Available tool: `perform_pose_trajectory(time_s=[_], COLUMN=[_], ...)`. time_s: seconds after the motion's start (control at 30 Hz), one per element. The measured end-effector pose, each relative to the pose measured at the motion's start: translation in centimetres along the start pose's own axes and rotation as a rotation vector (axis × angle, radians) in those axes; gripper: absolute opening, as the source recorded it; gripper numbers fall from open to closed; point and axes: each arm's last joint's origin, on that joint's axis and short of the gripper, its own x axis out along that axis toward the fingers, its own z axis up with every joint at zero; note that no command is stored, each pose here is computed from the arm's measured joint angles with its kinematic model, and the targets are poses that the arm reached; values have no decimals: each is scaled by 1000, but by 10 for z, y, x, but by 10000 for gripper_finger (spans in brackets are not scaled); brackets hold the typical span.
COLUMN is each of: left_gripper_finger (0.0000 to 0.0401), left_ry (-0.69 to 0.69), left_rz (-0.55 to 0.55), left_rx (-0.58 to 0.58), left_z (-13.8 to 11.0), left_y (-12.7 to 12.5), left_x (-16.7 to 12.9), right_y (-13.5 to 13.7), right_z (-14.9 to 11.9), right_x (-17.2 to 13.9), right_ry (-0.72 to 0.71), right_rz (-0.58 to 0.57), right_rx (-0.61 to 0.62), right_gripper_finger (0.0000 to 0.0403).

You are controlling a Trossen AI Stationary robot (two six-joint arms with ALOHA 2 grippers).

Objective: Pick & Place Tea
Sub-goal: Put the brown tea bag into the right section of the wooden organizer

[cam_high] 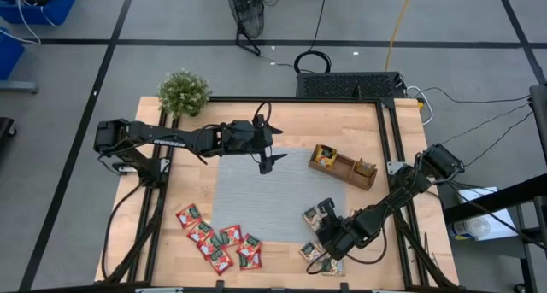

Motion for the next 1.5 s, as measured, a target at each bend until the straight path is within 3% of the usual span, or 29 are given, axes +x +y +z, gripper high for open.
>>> perform_pose_trajectory(time_s=[0.17,0.33,0.53,0.6,0.67,1.17,1.5], left_gripper_finger=[365,365,365,365,365,365,365], left_ry=[0,0,-8,-9,-14,-17,-17], left_rz=[0,0,1,2,2,2,3], left_rx=[0,0,-1,-1,-1,-2,-2], left_z=[0,0,1,1,1,2,2], left_y=[0,0,0,0,0,0,0], left_x=[0,0,0,0,0,0,0], right_y=[-15,-31,-42,-42,-39,-41,-36], right_z=[4,-20,-55,-59,-59,-79,-92], right_x=[-33,-63,-79,-78,-74,-57,-42], right_ry=[-19,36,392,480,484,534,535], right_rz=[-246,-455,-641,-647,-618,-725,-687], right_rx=[199,501,732,789,801,776,737], right_gripper_finger=[4,3,1,1,1,17,26])
